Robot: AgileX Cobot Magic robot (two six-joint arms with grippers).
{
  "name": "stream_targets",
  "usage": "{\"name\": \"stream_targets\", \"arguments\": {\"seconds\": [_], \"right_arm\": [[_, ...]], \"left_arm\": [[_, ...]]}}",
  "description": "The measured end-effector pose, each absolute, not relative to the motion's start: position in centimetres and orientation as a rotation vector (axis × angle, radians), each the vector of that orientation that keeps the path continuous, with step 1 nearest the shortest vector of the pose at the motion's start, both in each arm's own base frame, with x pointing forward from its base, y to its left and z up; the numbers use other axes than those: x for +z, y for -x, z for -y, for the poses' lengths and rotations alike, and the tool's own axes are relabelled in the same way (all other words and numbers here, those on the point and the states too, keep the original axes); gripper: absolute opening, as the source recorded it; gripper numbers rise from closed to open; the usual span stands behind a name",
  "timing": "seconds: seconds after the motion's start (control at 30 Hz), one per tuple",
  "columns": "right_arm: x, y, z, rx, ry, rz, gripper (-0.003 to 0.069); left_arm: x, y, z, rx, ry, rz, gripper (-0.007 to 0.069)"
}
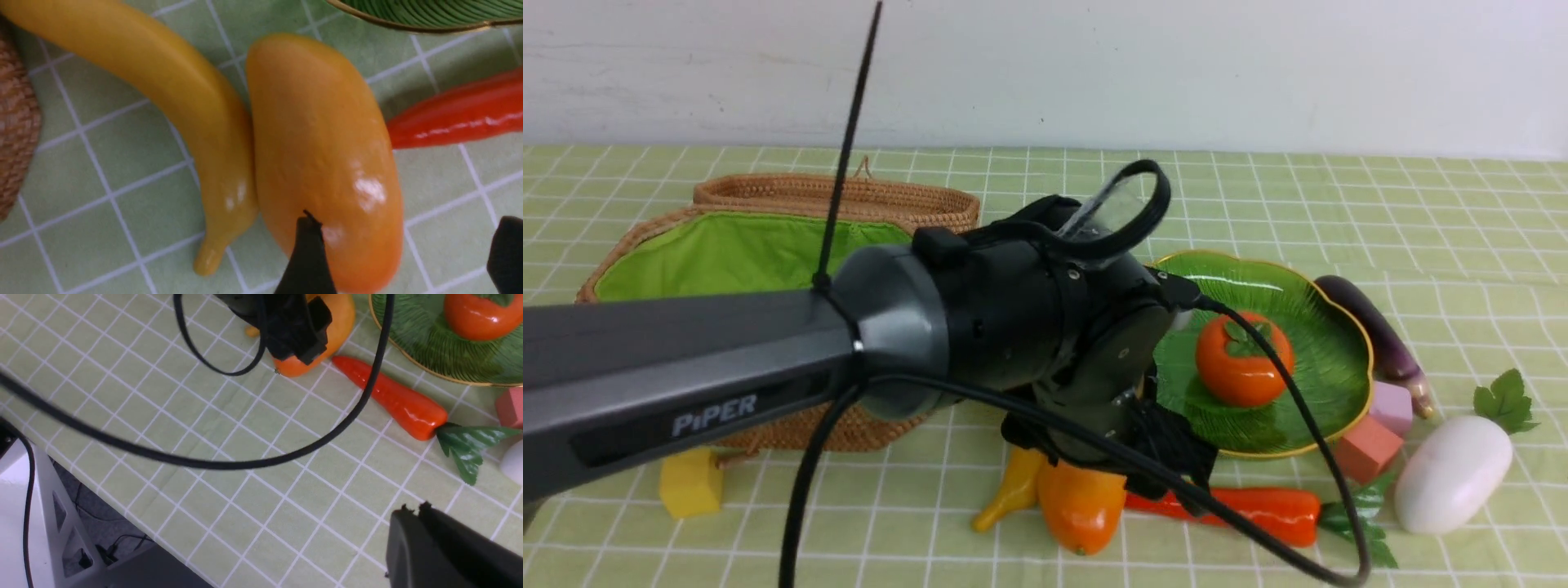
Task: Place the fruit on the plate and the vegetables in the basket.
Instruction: Grab the mango with your left arm and place it on the right plate
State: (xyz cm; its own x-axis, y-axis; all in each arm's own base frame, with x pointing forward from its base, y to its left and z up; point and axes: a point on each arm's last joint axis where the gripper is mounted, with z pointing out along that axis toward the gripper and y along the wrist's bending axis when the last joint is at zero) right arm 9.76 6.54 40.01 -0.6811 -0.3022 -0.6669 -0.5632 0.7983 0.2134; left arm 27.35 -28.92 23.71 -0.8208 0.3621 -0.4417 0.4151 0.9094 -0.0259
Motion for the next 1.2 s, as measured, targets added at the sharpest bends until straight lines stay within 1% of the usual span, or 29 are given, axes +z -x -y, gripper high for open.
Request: {"name": "stream_targets", "arguments": {"seconds": [0.2,0.37,0.9,1.2], "right_arm": [[40.0,-9.8,-6.5,0.541,0.638,-2.352,0.0035],[40.0,-9.7,-6.5,0.541,0.638,-2.353,0.004],[40.0,-9.7,-6.6,0.549,0.639,-2.352,0.005],[40.1,-9.6,-6.8,0.572,0.669,-2.335,0.0053]], "left_arm": [[21.8,-28.6,29.3,-0.176,-0.582,-2.619,0.0542],[20.0,-29.2,29.8,-0.133,-0.629,-2.604,0.0545],[19.1,-29.8,30.2,-0.111,-0.636,-2.601,0.056],[19.0,-29.9,30.2,-0.109,-0.642,-2.591,0.0596]]}}
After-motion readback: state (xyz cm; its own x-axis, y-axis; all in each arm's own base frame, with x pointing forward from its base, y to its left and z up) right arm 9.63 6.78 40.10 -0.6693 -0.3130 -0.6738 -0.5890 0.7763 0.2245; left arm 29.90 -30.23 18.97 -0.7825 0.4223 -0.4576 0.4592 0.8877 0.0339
